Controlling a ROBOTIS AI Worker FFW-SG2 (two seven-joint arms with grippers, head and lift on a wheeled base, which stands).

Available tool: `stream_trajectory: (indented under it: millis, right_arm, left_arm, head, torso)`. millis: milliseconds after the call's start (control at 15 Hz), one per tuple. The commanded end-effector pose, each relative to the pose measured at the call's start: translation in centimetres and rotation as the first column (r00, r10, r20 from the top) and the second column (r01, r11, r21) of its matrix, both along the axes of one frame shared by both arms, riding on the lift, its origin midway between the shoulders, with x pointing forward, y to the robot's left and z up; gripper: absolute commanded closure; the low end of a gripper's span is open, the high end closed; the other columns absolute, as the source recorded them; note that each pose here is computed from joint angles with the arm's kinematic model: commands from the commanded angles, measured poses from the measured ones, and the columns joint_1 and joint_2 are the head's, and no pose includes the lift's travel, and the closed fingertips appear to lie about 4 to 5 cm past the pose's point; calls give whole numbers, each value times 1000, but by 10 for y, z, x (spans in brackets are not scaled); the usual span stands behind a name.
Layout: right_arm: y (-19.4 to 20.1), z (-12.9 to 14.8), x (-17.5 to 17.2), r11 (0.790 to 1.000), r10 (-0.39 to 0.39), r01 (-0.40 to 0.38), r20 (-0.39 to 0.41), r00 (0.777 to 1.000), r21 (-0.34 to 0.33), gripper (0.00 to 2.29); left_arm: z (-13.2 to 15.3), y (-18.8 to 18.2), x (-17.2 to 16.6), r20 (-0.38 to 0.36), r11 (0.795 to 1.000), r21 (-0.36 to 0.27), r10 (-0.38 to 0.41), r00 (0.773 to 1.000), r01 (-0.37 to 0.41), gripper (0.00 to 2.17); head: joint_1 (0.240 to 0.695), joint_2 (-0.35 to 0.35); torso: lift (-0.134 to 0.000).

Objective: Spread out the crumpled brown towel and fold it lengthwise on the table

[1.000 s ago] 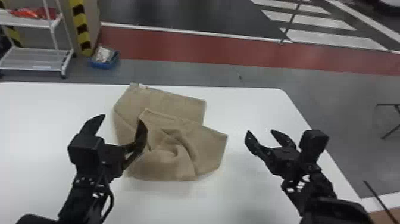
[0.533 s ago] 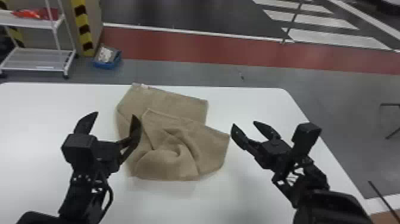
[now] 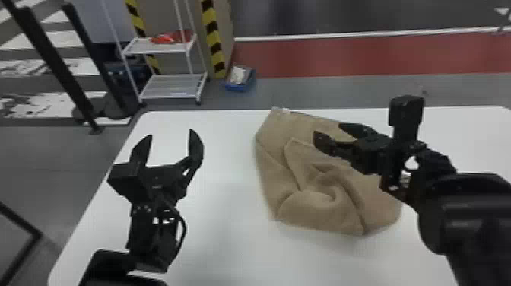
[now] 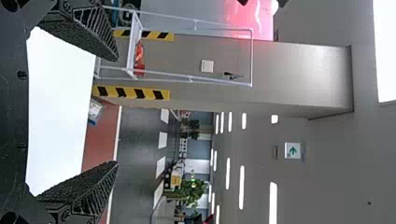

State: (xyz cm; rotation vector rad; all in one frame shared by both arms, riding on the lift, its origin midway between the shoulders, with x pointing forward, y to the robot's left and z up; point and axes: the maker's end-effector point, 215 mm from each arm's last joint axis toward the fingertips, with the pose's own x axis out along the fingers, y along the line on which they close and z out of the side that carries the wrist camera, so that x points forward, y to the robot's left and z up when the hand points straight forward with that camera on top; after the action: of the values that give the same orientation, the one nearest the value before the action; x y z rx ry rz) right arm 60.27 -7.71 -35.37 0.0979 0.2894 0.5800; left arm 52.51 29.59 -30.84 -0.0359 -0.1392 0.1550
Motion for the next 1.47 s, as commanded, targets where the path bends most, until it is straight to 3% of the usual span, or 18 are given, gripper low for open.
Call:
stream_trajectory:
  millis: [0,400,867,933,1067,1133,1400]
  right_arm:
    - [32,-23,4,998,62,-64,-53,997,-26,407]
    - [78,-67,-5,980,170,-183,-149,974,-76,475]
    - [82,-90,-10,968,179,-212,-225,958,-135,569]
    - [80,-95,-13,967,175,-214,-253,951,-135,799]
    - [80,-98,-17,967,183,-223,-274,944,-124,1609]
    - [83,-95,-20,967,198,-233,-272,942,-103,1875]
    - [86,-65,-24,974,205,-219,-176,963,-62,2044]
  left_arm:
    - [8,19,-8,15,1000,-4,19,1000,-19,103]
    - [11,6,-9,17,1000,-2,-14,1000,14,103]
    - [14,-3,-10,23,1000,0,-31,999,31,103]
    - [13,-4,-10,20,999,1,-33,999,33,103]
    - [12,-6,-10,19,999,0,-37,999,37,103]
    - [13,-9,-10,20,999,1,-42,999,42,103]
    - [11,-13,-10,17,999,-1,-49,999,49,107]
  head:
    - [689,198]
    - [695,280]
    - [695,291]
    - [695,290]
    - [695,286]
    - [695,285]
    - [695,286]
  torso:
    - [-124]
    - [-124]
    - [-124]
    - [-124]
    - [-124]
    - [-124]
    - [-124]
